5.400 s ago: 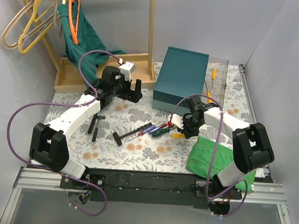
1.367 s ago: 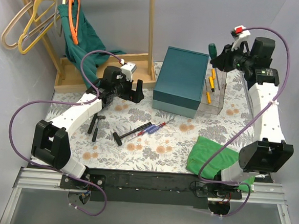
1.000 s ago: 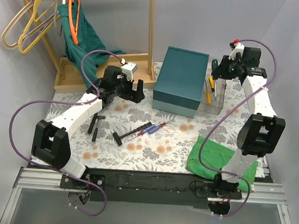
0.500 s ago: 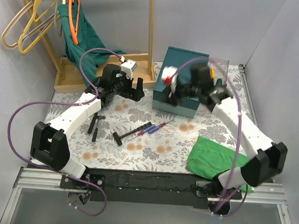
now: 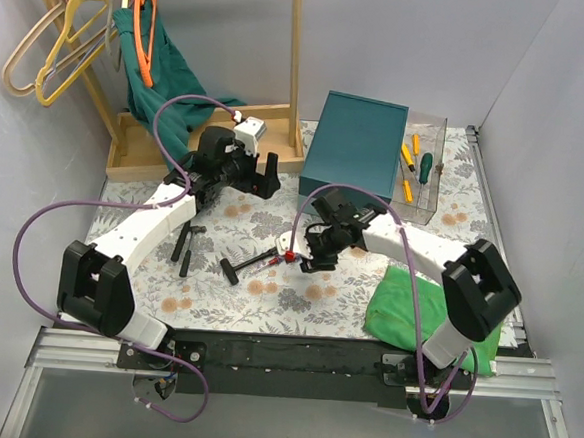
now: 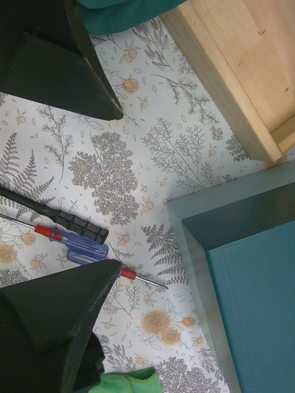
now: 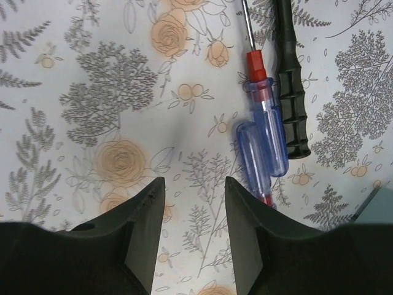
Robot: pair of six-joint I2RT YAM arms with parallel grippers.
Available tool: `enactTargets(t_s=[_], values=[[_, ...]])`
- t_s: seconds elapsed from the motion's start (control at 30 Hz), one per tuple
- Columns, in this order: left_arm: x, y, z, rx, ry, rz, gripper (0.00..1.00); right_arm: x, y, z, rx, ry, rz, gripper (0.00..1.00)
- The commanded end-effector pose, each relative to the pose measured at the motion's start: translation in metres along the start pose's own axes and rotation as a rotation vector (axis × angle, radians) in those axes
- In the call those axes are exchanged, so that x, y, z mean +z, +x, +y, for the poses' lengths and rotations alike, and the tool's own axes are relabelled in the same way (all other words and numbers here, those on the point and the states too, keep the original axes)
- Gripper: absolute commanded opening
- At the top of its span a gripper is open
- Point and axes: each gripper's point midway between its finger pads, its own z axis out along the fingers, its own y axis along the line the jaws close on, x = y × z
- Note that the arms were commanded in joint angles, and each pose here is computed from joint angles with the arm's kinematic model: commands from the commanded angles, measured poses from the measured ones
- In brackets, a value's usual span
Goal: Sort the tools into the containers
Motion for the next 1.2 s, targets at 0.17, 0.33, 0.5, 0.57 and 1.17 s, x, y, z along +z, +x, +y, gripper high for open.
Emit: enactTargets(t_s=[0.17, 0.33, 0.5, 0.57, 1.17], values=[[-0.023, -0.013, 0.004, 0.057, -0.049, -0.063, 0.98, 0.017, 0.014, -0.06, -0.061, 0.016, 0.067, 0.5], [-0.023, -0.009, 0.004, 0.056, -0.048, -0.058, 0.98, 0.025, 0.042, -0.056, -0.042, -0.063, 0.153, 0.49], [-0.02, -0.01, 0.007, 0.053, -0.053, -0.057, 0.98, 0.028, 0.072, -0.037, -0.001, -0.16, 0.235, 0.49], [-0.018, -0.009, 0.009, 0.05, -0.056, -0.053, 0.98, 0.026, 0.082, -0.02, 0.014, -0.237, 0.27, 0.46], [0.001, -0.006, 0.004, -0.009, -0.012, -0.031, 0.98, -0.28, -0.101, -0.204, 0.575, 0.624, -0.62, 0.01]])
